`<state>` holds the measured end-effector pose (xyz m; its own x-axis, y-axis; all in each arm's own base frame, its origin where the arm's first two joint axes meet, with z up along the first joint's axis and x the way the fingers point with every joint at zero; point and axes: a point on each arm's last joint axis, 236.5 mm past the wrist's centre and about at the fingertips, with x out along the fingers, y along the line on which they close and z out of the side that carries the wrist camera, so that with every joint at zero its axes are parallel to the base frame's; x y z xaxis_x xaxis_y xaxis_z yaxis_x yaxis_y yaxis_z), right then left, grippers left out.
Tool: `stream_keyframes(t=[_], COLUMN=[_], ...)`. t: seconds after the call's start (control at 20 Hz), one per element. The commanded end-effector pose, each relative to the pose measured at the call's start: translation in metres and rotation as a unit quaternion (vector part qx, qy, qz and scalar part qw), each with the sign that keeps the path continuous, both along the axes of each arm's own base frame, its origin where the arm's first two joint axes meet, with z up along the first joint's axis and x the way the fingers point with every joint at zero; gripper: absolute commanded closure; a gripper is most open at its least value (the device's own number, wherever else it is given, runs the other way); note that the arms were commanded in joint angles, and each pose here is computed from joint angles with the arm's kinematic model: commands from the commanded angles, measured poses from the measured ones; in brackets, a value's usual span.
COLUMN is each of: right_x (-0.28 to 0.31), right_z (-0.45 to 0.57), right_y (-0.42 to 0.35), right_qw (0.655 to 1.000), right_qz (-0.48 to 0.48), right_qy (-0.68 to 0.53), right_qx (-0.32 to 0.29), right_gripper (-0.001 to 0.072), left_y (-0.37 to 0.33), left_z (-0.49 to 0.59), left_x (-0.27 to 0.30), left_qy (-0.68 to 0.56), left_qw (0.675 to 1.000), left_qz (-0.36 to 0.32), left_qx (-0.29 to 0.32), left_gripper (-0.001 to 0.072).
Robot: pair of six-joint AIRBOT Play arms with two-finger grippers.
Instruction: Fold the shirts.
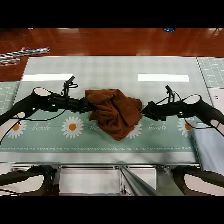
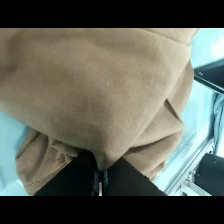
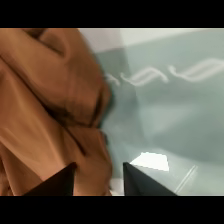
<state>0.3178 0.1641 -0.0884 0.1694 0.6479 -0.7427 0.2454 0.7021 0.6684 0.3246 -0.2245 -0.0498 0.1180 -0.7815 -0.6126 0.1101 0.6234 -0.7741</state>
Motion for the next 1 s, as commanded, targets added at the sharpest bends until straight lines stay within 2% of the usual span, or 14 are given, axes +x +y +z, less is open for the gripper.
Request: stream_keyframes(t=[0.0, 0.1, 0.15, 0.2, 0.25, 0.4, 0.55, 0.65, 0.75, 0.95], right_x=[0.014, 0.019, 0.022, 0.029, 0.038, 0.079, 0.126, 0.136, 0.122, 0.049], right_z=[-0.007, -0.006, -0.002, 0.007, 0.022, 0.095, 0.208, 0.299, 0.389, 0.528], right_y=[0.032, 0.050, 0.059, 0.066, 0.070, 0.057, 0.017, -0.003, -0.017, -0.046], right_qw=[1.000, 0.999, 0.999, 0.997, 0.994, 0.985, 0.963, 0.933, 0.893, 0.796], right_qz=[0.010, 0.031, 0.044, 0.064, 0.085, 0.113, 0.093, 0.076, 0.064, 0.021], right_qy=[0.014, 0.010, 0.001, -0.022, -0.050, -0.126, -0.249, -0.345, -0.435, -0.582], right_qx=[0.024, 0.029, 0.029, 0.031, 0.036, 0.030, -0.037, -0.071, -0.099, -0.168], right_gripper=[0.0337, 0.0351, 0.0464, 0.0659, 0.0689, 0.0689, 0.0689, 0.0690, 0.0690, 0.0690], left_y=[0.000, 0.000, 0.000, 0.002, 0.006, 0.034, 0.078, 0.100, 0.110, 0.112], left_z=[0.001, 0.001, 0.001, 0.004, 0.012, 0.078, 0.183, 0.262, 0.336, 0.450], left_x=[-0.002, -0.002, -0.001, 0.002, 0.007, 0.043, 0.087, 0.098, 0.089, 0.032], left_qy=[0.003, 0.003, 0.002, 0.000, -0.006, -0.065, -0.173, -0.259, -0.337, -0.470], left_qw=[1.000, 1.000, 1.000, 1.000, 1.000, 0.997, 0.982, 0.961, 0.935, 0.878], left_qz=[-0.004, -0.004, -0.004, -0.002, 0.000, 0.008, 0.066, 0.094, 0.102, 0.087], left_qx=[-0.003, -0.003, -0.003, -0.004, -0.011, -0.042, -0.046, -0.040, -0.033, -0.004], left_gripper=[0.0688, 0.0688, 0.0688, 0.0688, 0.0688, 0.0688, 0.0688, 0.0688, 0.0688, 0.0688])
